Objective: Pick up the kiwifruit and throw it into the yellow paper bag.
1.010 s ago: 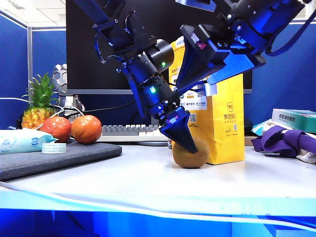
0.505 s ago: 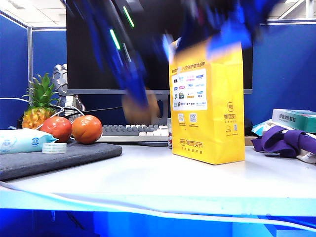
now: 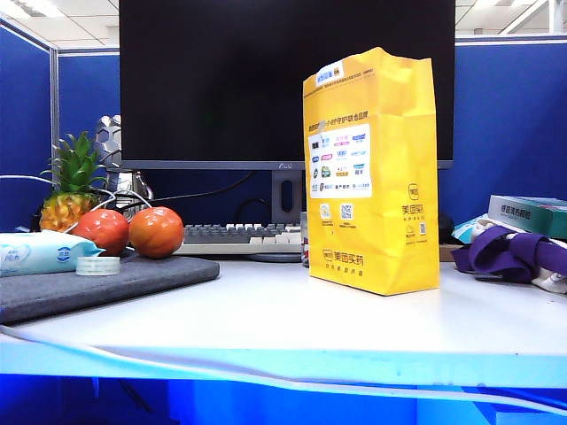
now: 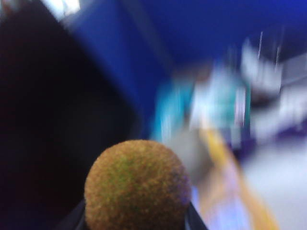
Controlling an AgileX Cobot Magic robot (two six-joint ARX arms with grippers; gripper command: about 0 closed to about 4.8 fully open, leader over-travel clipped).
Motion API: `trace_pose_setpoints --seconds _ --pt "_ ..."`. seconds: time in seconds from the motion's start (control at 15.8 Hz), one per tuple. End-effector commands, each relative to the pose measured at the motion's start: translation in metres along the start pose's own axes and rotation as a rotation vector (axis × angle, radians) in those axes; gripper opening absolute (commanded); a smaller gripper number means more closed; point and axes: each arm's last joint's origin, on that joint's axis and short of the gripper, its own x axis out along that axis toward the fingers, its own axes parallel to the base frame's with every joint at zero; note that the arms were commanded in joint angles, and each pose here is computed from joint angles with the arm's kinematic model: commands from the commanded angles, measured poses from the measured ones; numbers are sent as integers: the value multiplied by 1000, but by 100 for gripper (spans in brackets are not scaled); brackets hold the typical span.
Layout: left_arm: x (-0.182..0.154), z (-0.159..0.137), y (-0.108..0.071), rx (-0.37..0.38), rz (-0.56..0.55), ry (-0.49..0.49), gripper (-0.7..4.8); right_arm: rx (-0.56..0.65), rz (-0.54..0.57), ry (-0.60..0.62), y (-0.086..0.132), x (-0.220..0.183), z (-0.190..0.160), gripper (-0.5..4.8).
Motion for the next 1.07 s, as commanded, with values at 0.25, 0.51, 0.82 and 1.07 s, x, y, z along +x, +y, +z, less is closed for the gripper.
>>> trace_pose_setpoints --seconds 0.25,0.51,0.82,1.07 --pt "68 -39 21 -207 156 -309 80 -18 -57 44 -8 -34 0 479" --pt "113 -94 4 -386 88 -215 90 -29 -36 105 -5 -29 -6 479" --pt "117 -93 -3 -489 -4 -226 479 -33 -32 129 -2 -18 -9 479" --pt "84 -67 11 -445 68 -179 479 -50 -193 91 -11 -29 -2 479"
